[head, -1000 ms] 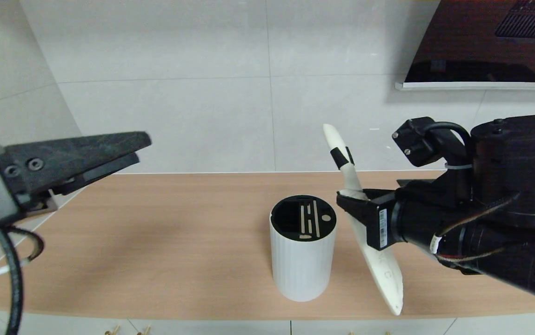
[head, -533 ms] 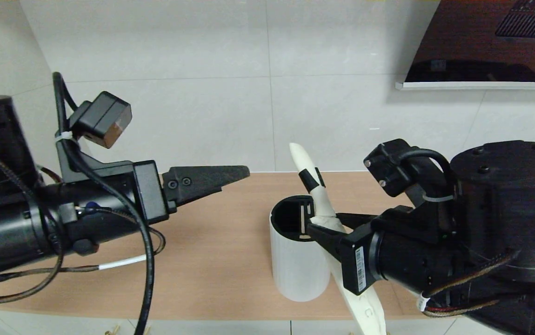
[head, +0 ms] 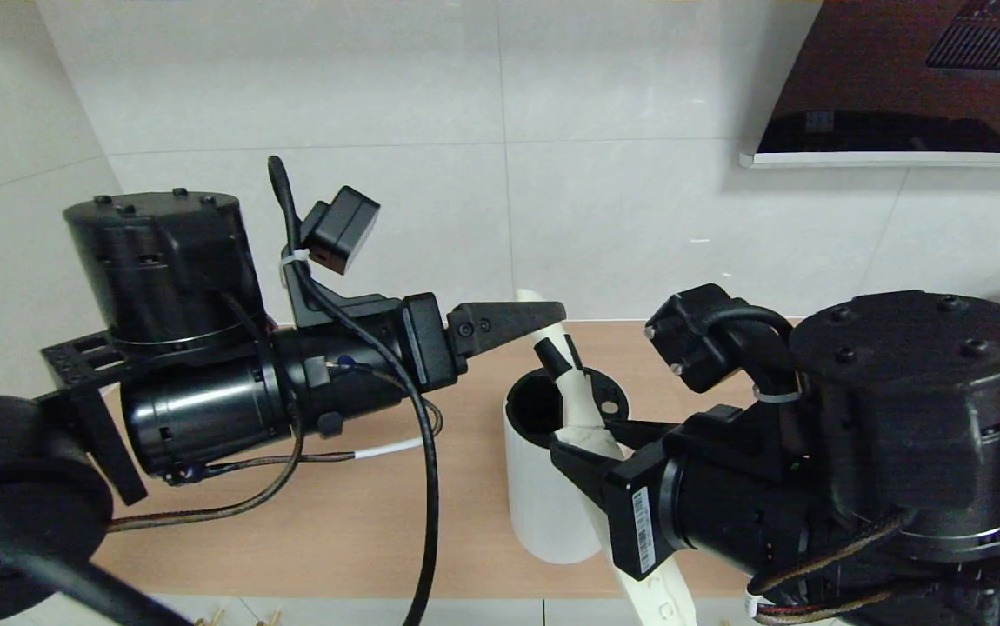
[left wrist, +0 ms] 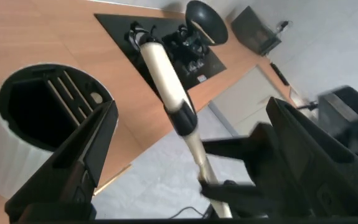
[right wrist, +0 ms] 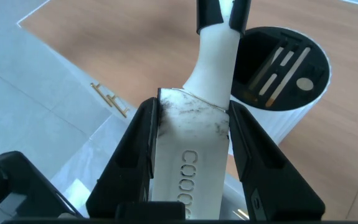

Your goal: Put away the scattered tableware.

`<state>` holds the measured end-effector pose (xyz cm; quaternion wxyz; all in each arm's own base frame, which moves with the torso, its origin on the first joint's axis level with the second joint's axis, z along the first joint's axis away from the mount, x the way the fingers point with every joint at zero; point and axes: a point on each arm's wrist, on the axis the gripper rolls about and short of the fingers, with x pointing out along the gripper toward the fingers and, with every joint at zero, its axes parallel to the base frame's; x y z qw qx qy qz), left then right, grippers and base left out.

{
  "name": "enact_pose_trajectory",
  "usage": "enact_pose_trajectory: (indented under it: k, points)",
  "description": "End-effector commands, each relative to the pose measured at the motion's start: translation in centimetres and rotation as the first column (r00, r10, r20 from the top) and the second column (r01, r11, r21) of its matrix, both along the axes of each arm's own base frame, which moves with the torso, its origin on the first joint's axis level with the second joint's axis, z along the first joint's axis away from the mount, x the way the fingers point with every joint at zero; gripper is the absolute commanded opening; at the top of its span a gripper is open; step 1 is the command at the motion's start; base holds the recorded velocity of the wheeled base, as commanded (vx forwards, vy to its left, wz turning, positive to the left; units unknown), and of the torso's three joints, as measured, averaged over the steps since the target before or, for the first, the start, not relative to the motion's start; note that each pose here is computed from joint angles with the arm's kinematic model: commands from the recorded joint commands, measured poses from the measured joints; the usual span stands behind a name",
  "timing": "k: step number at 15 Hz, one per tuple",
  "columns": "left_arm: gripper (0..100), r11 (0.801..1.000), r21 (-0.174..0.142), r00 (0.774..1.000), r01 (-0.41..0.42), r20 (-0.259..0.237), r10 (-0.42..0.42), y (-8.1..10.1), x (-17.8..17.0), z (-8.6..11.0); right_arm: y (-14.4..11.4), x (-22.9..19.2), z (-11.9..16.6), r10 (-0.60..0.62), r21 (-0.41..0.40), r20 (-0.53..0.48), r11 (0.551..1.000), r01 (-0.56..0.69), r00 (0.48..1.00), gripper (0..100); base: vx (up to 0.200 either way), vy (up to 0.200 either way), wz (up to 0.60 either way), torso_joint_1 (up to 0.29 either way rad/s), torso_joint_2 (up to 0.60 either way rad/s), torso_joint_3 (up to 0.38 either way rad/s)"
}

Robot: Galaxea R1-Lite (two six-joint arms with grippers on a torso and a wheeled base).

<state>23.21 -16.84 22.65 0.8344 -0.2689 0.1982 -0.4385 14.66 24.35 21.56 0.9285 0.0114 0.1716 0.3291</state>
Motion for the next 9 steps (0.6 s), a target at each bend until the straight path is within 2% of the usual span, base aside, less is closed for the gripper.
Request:
enact_pose_trajectory:
  k: [1,6,9]
  points:
    - [100,1.000,0.013,1.000,0.016,-0.019,-0.016,-1.0,0.5,-0.9,0.0,0.0,0.0,-0.002,0.005,-0.001,1.000,0.002,1.000,0,0.000,0.000,0.00,0.000,0.00,0.000]
    - [100,1.000,0.008,0.999,0.030,-0.019,-0.030,-2.4,1.1,-2.0,0.2,0.1,0.1,-0.006,0.031,-0.016,0.999,0.007,1.000,0,0.000,0.000,0.00,0.000,0.00,0.000]
    - [100,1.000,0.008,1.000,0.007,-0.010,-0.007,-3.2,1.2,-2.4,0.2,0.1,0.1,-0.004,0.035,-0.020,0.999,0.005,1.000,0,0.000,0.000,0.00,0.000,0.00,0.000]
